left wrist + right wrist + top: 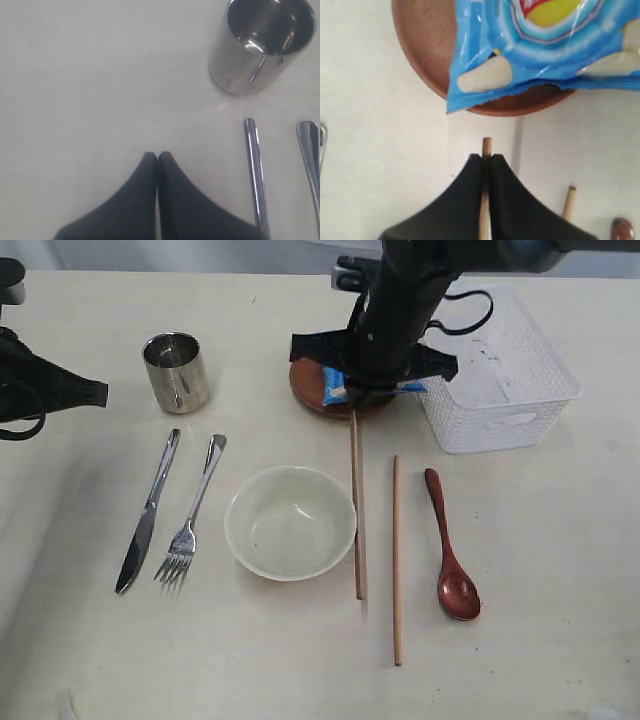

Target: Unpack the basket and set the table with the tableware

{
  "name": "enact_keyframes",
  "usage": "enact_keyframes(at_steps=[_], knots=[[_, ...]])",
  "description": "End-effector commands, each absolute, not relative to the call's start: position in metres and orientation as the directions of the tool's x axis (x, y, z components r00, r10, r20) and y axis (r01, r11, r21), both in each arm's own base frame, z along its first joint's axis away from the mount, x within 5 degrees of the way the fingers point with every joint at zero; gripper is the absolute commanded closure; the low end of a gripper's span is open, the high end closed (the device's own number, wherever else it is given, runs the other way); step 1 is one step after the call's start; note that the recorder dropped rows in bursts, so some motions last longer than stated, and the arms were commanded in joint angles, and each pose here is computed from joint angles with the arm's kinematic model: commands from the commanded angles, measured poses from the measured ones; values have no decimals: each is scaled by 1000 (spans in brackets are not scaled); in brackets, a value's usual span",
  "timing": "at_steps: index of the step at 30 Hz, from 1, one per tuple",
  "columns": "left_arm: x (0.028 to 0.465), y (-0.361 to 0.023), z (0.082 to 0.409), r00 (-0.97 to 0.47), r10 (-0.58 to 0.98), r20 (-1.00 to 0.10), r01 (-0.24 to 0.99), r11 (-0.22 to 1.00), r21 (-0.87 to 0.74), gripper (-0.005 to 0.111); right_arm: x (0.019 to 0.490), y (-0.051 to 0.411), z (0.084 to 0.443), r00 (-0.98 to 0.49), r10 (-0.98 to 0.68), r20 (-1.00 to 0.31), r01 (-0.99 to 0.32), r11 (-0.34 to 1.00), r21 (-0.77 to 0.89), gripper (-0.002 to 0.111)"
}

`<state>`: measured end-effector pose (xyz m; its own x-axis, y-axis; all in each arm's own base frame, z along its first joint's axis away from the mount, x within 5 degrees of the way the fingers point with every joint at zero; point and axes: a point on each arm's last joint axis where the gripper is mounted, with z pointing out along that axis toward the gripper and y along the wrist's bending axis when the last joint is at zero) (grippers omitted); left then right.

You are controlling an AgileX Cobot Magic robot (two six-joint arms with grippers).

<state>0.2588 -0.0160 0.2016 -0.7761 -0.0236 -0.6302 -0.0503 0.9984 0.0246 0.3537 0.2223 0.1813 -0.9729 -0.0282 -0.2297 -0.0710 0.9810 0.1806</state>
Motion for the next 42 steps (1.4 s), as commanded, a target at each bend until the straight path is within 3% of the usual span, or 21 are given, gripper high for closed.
enact_keyframes(at_steps=[1,9,20,26,42], knots=[[258,-15,201,-777,-35,-628,-59,998,18,107,348,216,216,-956,-47,-289,-102,979,177,109],[258,-15,201,-777,-35,-628,-59,998,18,107,326,232,236,-951,-98,-293,-158,969,190,109],[258,-15,201,-779,-35,-626,-60,998,19,107,303,287,207,-963,-100,-252,-173,943,286,109],[258,-15,201,-779,-35,-626,-60,998,19,107,306,292,184,-974,-79,-211,-137,952,274,109],[258,-15,201,-782,-27,-623,-55,998,26,107,309,292,183,-970,-73,-231,-137,952,273,108]])
